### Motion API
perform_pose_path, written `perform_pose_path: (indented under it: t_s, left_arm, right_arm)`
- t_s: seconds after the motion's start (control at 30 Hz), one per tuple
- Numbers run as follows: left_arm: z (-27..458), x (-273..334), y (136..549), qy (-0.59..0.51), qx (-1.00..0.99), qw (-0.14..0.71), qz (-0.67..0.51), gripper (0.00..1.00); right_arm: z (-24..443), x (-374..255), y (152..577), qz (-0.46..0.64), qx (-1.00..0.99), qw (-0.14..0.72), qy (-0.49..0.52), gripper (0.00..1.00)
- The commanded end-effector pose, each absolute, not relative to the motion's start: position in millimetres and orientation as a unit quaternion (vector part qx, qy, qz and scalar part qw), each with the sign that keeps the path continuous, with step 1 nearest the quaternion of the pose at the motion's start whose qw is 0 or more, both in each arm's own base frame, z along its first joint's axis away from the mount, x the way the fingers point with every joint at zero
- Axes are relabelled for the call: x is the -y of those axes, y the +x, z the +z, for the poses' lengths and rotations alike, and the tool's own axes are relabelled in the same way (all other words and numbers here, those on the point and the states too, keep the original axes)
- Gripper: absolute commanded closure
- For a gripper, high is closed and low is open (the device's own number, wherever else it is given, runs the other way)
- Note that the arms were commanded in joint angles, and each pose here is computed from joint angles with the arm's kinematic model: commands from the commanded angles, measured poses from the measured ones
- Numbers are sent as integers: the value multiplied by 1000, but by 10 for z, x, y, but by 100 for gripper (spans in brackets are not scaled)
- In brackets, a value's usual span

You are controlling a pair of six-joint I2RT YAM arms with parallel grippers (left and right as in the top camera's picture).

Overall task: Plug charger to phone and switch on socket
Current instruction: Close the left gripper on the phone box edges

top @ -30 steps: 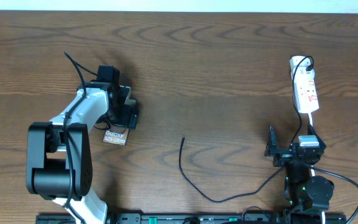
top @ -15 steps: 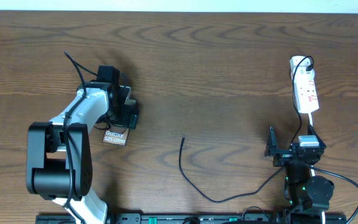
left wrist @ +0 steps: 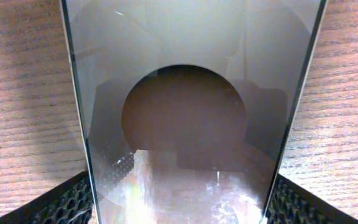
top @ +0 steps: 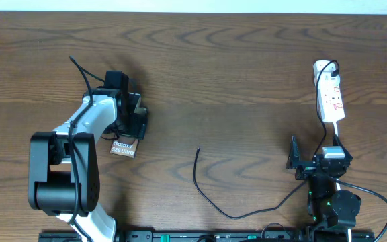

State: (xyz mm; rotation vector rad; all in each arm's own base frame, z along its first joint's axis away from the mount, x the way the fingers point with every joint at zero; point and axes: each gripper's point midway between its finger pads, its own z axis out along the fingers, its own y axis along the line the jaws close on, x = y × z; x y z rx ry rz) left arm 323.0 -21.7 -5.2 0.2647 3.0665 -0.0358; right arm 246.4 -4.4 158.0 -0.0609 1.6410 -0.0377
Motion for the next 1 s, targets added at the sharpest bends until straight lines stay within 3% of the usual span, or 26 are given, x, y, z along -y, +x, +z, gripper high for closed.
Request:
perform_pose_path:
  t_s: [0.0, 0.27, 0.43, 0.47, 0.57, 0.6, 0.97]
  left_arm:
    - [-224, 317, 3004, 85, -995, -10, -48, 18]
    - [-224, 317, 3004, 85, -995, -10, -48, 33]
    - [-224, 317, 3004, 85, -995, -10, -48, 34]
    - [-224, 317, 3004, 85, -995, -10, -48, 33]
    - [-224, 317, 3005, 85, -995, -10, -48, 11]
    - [-224, 317, 3005, 85, -995, -10, -48, 9]
    - [-225, 315, 3006, 85, -995, -10, -48, 7]
  right_arm:
    - [1576, 61, 2461, -15, -731, 681, -20, 1]
    - [1576, 60, 2461, -15, -731, 681, -20, 1]
    - [1576, 60, 2461, -15, -731, 681, -20, 1]
    - [1576, 60, 2461, -15, -731, 681, -20, 1]
    - [1576, 61, 2461, -15, -731, 681, -20, 1]
    - [1576, 61, 2461, -15, -731, 681, -20, 1]
    - [1576, 60, 2461, -15, -731, 681, -20, 1]
